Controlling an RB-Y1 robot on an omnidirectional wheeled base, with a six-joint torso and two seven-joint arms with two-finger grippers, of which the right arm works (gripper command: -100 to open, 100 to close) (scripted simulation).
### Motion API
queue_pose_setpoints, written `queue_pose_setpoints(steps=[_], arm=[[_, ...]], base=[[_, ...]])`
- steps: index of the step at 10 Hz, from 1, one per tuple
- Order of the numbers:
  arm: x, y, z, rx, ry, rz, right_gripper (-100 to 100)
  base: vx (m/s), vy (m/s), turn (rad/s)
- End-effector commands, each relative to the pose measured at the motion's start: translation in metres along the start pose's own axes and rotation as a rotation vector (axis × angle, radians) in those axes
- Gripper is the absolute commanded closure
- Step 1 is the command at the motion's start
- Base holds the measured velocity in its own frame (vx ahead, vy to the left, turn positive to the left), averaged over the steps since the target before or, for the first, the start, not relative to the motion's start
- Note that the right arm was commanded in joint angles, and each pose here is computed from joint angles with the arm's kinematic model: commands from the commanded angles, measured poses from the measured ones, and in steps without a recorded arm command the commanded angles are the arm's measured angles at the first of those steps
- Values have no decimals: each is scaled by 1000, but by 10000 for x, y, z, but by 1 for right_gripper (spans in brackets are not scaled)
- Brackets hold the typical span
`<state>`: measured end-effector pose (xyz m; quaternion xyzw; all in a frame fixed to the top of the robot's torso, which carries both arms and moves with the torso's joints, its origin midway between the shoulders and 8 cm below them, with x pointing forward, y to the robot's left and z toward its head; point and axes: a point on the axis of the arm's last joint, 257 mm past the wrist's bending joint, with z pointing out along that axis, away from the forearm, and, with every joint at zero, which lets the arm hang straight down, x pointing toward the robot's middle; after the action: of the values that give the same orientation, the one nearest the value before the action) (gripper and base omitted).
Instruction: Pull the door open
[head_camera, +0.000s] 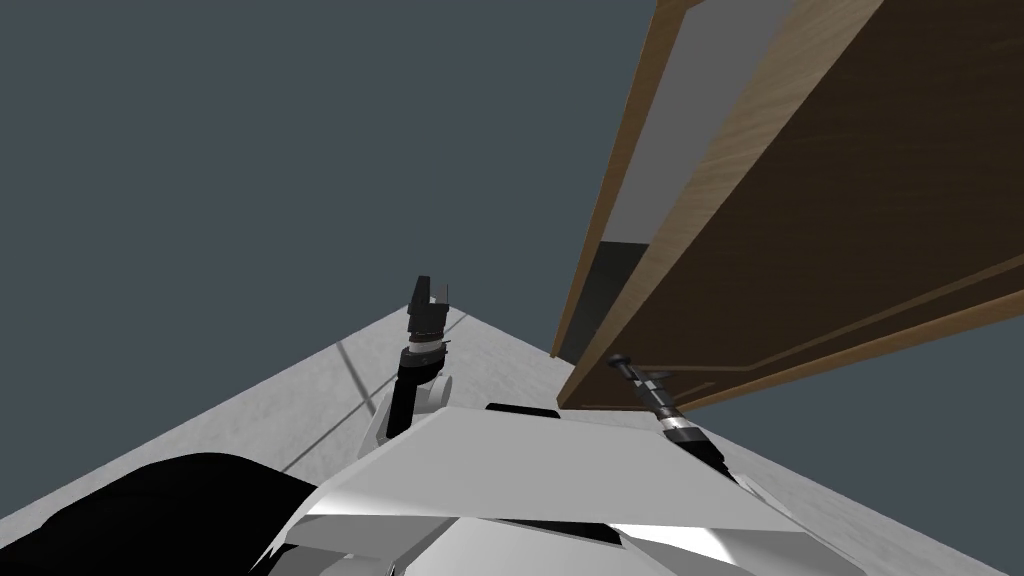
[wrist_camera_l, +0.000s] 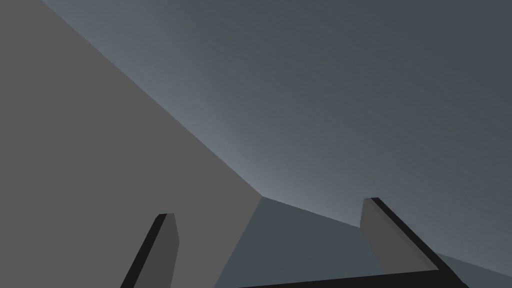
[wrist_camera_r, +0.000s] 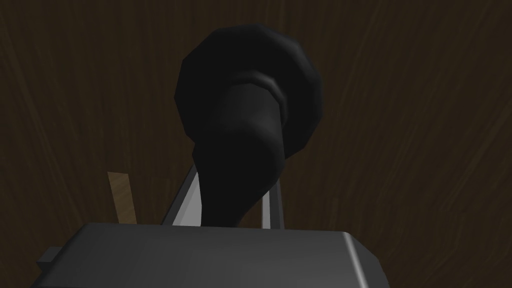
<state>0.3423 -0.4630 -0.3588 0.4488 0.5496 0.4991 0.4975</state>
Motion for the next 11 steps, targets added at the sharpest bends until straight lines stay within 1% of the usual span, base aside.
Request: queue_pose_setpoints(steps=[1,5,6,7,9,10,11], arm=[[0,15,-81,-6,12,-2,100],[-31,33,-272,-10,32,-3,100],[0,4,-227,-5,32,2,100],[15,-16,-143,-4,24,3,100],[18,-22,-30,-6,12,1,100],[22,-26,74,-7,2,-1,100],[27,-28,151,-7,-5,-1,100]], base=[[-221,-108,199],[-207,-89,171],[-100,-37,37],[-162,-32,99],[-236,-96,172],[-269,-82,183],[-239,-62,149]])
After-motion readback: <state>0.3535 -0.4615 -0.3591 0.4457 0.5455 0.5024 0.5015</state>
